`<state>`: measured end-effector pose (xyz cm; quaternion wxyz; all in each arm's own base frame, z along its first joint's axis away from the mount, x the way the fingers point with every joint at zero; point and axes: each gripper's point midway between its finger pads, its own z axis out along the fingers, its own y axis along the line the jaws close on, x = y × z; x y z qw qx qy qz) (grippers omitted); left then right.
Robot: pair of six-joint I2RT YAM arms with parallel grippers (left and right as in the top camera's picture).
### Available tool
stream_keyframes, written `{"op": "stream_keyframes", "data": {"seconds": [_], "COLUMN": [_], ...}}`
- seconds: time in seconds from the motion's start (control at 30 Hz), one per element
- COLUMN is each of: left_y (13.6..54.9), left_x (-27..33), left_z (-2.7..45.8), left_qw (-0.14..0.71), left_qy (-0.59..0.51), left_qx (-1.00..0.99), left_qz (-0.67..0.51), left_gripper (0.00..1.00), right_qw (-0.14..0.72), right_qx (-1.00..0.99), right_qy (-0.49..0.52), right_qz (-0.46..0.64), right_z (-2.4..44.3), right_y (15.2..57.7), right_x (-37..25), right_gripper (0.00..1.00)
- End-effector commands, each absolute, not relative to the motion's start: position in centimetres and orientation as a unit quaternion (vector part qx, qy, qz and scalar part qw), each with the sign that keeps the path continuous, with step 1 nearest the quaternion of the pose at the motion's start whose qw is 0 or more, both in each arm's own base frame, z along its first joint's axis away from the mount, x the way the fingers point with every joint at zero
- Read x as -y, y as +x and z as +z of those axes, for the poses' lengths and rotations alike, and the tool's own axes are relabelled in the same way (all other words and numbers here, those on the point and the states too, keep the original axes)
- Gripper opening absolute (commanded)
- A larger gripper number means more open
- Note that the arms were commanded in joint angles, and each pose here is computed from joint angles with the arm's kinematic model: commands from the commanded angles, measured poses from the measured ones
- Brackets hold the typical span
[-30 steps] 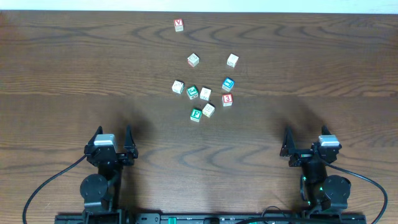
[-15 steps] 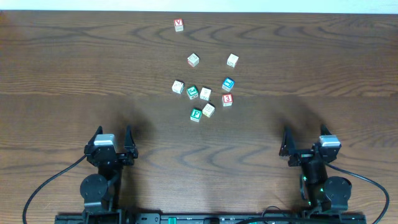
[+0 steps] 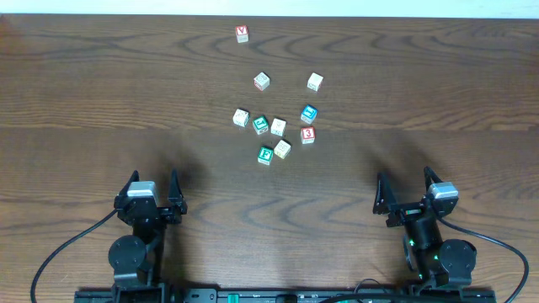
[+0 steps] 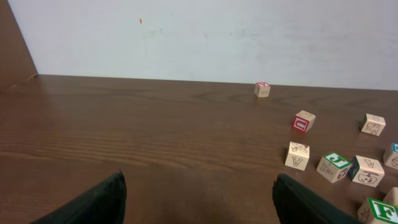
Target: Lift 3 blocks
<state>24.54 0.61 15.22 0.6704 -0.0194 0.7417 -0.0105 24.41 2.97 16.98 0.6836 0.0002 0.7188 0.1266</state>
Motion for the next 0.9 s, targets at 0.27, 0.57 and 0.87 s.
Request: {"op": "stream_keyframes", "data": {"seconds": [0.27, 0.57, 0.87], "left_y": [24.4, 24.4, 24.4], "left_x": [-0.4, -0.4, -0.4], "left_z": [13.7, 13.7, 13.7], "left_qw": [0.650, 0.650, 0.650], "left_qy": [-0.016, -0.016, -0.016], "left_qx": [-0.759, -0.759, -0.759], "left_qz": [-0.017, -0.017, -0.017], "left_gripper": [0.76, 0.77, 0.76], "right_qw": [0.697, 0.742, 0.702], "right_qx": [-0.715, -0.666, -0.707], "right_qy": [-0.002, -0.027, -0.014], "right_qz": [0.043, 0.076, 0.086], "right_z": [17.2, 23.2, 24.9], "right_y": [24.7, 23.7, 24.6], "right_x": [-0.9, -2.3, -2.2], "right_gripper": [0.99, 0.99, 0.99]}}
